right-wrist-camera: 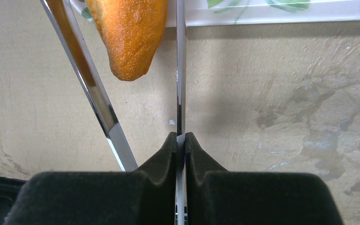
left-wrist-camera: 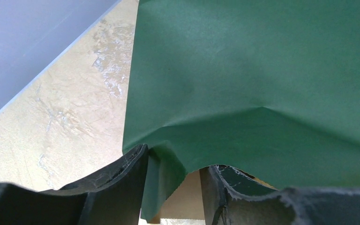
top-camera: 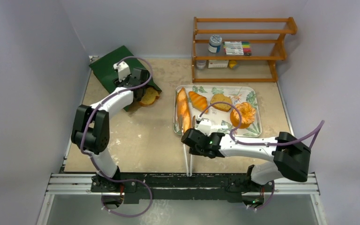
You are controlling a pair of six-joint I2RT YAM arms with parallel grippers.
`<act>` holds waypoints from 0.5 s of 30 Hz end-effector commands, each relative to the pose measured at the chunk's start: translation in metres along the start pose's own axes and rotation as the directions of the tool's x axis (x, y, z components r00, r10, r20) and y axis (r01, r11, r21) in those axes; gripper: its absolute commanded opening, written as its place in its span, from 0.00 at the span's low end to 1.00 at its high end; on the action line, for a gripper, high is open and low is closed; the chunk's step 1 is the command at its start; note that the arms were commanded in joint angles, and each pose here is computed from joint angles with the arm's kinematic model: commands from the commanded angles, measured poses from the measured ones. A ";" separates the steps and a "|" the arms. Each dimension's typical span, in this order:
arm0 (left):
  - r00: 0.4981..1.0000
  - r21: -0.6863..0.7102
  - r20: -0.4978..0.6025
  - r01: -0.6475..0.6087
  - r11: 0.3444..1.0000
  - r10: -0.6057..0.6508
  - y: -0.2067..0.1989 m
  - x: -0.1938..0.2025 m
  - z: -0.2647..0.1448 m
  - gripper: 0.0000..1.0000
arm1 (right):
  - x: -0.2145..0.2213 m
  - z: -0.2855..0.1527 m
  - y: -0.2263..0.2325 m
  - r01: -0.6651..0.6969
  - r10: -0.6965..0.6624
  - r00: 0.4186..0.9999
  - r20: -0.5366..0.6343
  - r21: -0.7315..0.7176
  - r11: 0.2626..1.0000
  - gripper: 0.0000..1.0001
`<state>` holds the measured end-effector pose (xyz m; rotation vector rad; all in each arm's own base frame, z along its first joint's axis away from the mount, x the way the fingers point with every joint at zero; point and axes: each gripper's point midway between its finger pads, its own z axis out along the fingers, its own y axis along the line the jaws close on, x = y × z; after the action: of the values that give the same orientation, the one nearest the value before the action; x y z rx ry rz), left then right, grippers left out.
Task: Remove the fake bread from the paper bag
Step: Pick up the clamp from the container.
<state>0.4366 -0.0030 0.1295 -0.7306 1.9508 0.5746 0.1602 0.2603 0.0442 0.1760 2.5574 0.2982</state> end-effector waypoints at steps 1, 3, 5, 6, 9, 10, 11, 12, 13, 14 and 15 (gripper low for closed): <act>0.993 0.010 0.045 0.108 0.994 -0.108 0.008 -0.029 -0.011 0.45 | -0.023 -0.016 0.007 -0.038 0.040 0.996 0.080 -0.018 0.999 0.03; 0.992 0.012 0.052 0.116 0.993 -0.117 0.009 -0.033 -0.013 0.48 | -0.025 -0.018 0.006 -0.038 0.039 0.995 0.087 -0.019 0.999 0.02; 0.990 0.015 0.059 0.125 0.992 -0.126 0.011 -0.038 -0.016 0.49 | -0.027 -0.020 0.007 -0.038 0.040 0.995 0.094 -0.022 0.999 0.02; 0.989 0.019 0.061 0.131 0.991 -0.131 0.011 -0.040 -0.017 0.53 | -0.028 -0.022 0.008 -0.035 0.038 0.994 0.098 -0.025 0.999 0.02; 0.987 0.039 0.064 0.148 0.988 -0.151 0.010 -0.048 -0.022 0.55 | -0.035 -0.029 0.011 -0.024 0.027 0.992 0.124 -0.022 0.999 0.02; 0.986 0.045 0.062 0.152 0.987 -0.155 0.010 -0.050 -0.023 0.57 | -0.037 -0.031 0.012 -0.018 0.020 0.991 0.132 -0.018 1.000 0.02; 0.986 0.058 0.058 0.155 0.986 -0.159 0.009 -0.051 -0.026 0.64 | -0.040 -0.033 0.014 -0.013 0.016 0.990 0.140 -0.017 1.000 0.02; 0.985 0.066 0.053 0.158 0.985 -0.162 0.009 -0.051 -0.027 0.66 | -0.043 -0.035 0.015 -0.011 0.014 0.989 0.147 -0.018 1.000 0.02; 0.985 0.076 0.049 0.164 0.984 -0.168 0.009 -0.053 -0.030 0.67 | -0.046 -0.037 0.017 -0.008 0.011 0.988 0.154 -0.021 1.000 0.02; 0.985 0.086 0.039 0.166 0.982 -0.170 0.009 -0.052 -0.032 0.69 | -0.048 -0.038 0.019 0.000 0.004 0.987 0.160 -0.020 1.000 0.02; 0.984 0.099 0.032 0.171 0.980 -0.175 0.008 -0.051 -0.035 0.70 | -0.050 -0.039 0.020 0.003 0.000 0.987 0.164 -0.020 1.000 0.02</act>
<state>0.4315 -0.0046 0.1660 -0.7763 1.8890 0.4799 0.1664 0.2573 0.0745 0.1676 2.4886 0.2787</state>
